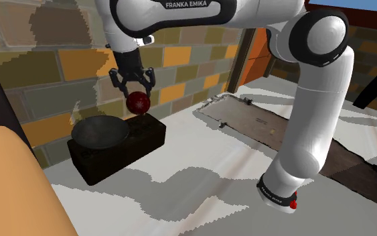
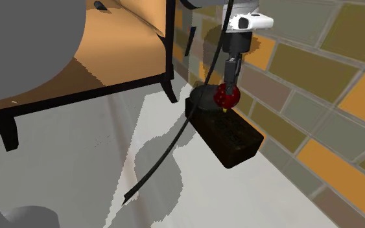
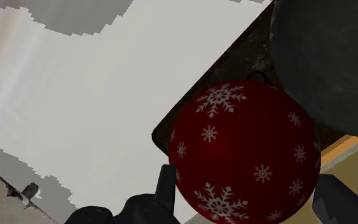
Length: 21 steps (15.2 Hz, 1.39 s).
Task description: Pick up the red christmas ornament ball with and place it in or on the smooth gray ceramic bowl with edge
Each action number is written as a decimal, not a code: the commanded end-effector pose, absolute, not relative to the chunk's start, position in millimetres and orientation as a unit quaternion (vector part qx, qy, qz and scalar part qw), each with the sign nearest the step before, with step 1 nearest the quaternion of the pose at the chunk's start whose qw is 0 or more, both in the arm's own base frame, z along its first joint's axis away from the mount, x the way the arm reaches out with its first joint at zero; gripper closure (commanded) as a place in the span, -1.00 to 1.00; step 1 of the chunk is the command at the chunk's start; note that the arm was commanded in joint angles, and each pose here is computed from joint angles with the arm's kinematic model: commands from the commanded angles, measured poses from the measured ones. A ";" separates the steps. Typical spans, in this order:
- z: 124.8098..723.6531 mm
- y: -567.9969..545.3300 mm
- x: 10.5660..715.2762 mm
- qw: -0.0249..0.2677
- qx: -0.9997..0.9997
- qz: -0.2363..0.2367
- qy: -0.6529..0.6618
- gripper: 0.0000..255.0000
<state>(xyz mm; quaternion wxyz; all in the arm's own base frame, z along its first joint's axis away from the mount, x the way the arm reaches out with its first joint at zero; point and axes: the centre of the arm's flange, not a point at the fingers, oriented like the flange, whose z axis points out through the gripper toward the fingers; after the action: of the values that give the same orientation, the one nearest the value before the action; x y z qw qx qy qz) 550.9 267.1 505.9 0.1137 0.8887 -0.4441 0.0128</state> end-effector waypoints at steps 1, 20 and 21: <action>507.2 287.0 551.2 0.114 0.889 0.013 -0.444 1.00; 454.6 415.8 560.7 0.114 0.889 0.013 -0.444 1.00; 449.4 415.8 560.7 0.114 0.889 0.013 -0.444 1.00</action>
<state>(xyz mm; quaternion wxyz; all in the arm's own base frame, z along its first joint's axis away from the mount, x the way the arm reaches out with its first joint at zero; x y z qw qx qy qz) 561.2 415.8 453.5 0.1142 0.8886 -0.4441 0.0126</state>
